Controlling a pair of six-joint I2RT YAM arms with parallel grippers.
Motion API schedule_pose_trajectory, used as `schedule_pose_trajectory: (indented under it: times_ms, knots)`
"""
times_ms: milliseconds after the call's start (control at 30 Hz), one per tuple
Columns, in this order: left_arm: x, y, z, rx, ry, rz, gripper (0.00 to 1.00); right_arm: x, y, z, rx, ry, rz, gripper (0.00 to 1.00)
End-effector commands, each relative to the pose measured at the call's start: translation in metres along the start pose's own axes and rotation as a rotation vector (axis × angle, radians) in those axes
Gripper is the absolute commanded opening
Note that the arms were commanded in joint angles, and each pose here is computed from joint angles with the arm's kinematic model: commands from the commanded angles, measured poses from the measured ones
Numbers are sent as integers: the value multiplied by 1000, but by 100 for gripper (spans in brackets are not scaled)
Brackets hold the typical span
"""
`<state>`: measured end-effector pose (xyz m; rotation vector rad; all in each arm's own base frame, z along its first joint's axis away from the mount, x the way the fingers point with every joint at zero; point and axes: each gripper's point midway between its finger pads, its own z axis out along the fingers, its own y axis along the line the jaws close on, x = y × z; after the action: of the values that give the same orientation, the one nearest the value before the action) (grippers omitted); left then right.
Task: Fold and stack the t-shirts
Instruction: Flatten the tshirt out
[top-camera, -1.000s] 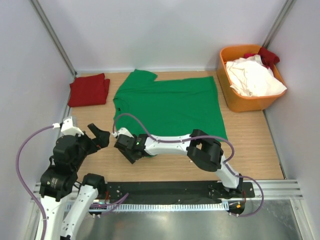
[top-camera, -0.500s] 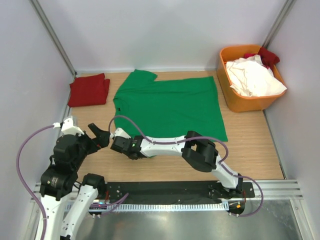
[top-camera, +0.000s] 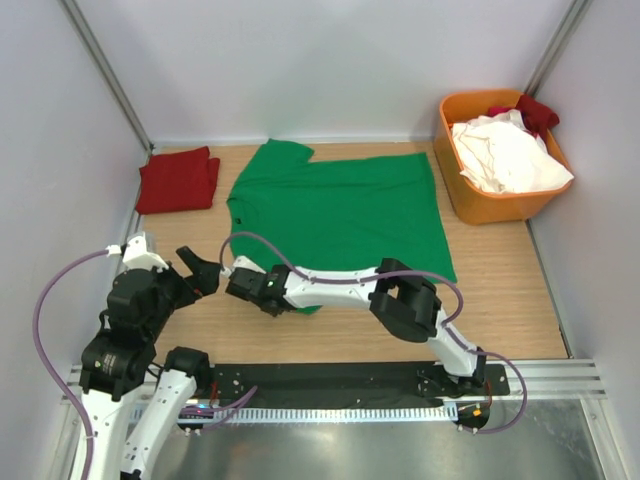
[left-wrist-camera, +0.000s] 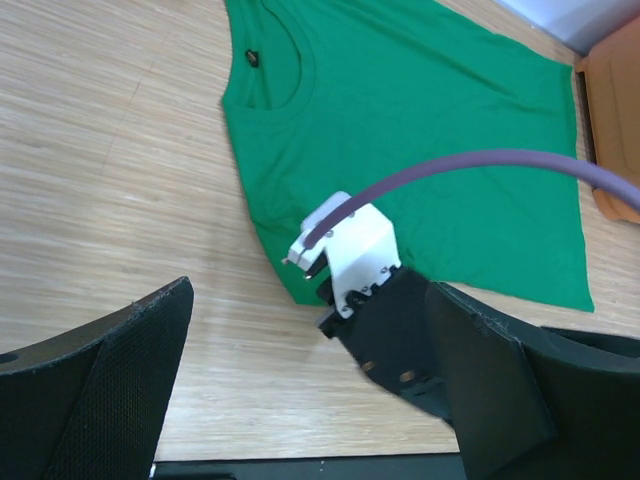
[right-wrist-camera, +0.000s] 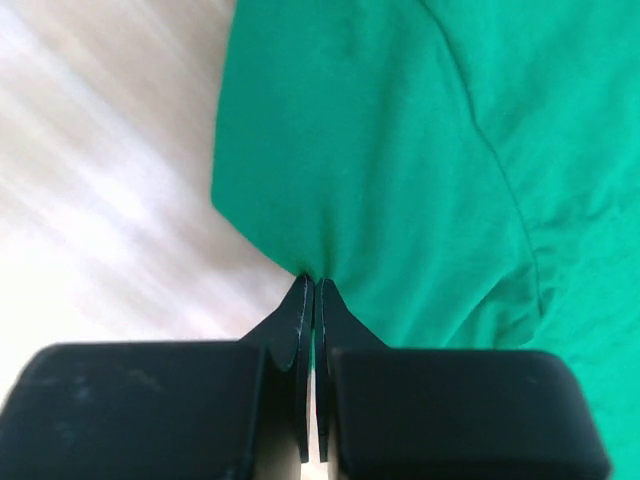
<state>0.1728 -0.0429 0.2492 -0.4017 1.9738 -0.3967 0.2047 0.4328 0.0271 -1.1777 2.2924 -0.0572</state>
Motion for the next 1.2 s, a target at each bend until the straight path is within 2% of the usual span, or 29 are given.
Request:
schedule_pose_trajectory:
  times_ms: [0, 33, 167, 200, 233, 300, 333, 433, 600, 700, 833, 933, 967, 1167]
  knots:
    - [-6, -5, 1, 19, -19, -16, 100, -40, -13, -66, -209, -83, 42, 1]
    - [-6, -5, 1, 19, -21, -17, 100, -45, -19, -79, -251, -105, 62, 1]
    - [-7, -5, 0, 21, -27, -18, 100, -56, -64, -82, -331, -135, 194, 2]
    - [-7, -5, 1, 18, -27, -19, 100, -57, -70, -81, -354, -134, 218, 16]
    - [-7, -5, 0, 18, -28, -18, 100, -55, -90, -72, -339, -126, 267, 42]
    - [-7, -5, 1, 17, -25, -19, 100, -45, -104, -54, -321, -72, 295, 76]
    - [-6, -5, 1, 18, -21, -19, 100, -37, -119, -46, -276, -36, 312, 78]
    - [-6, -5, 2, 19, -19, -17, 100, -24, -131, -32, -197, 4, 320, 79]
    - [-5, -5, 4, 15, -12, -18, 99, -25, -123, -43, -248, -31, 368, 79]
    - [-4, -4, 8, 2, 2, -18, 97, -31, -100, -63, -314, -73, 381, 77]
    - [-3, -3, 10, -4, 13, -19, 96, -43, -62, -88, -289, -157, 327, 75]
    - [-5, -2, 9, -7, 1, -23, 96, -46, -37, -84, -235, -162, 276, 72]
    - [-5, -2, 7, -3, -6, -24, 96, -40, -30, -69, -215, -129, 263, 71]
    - [-5, -3, 6, 9, -8, -24, 96, -44, -15, -44, -151, -104, 251, 63]
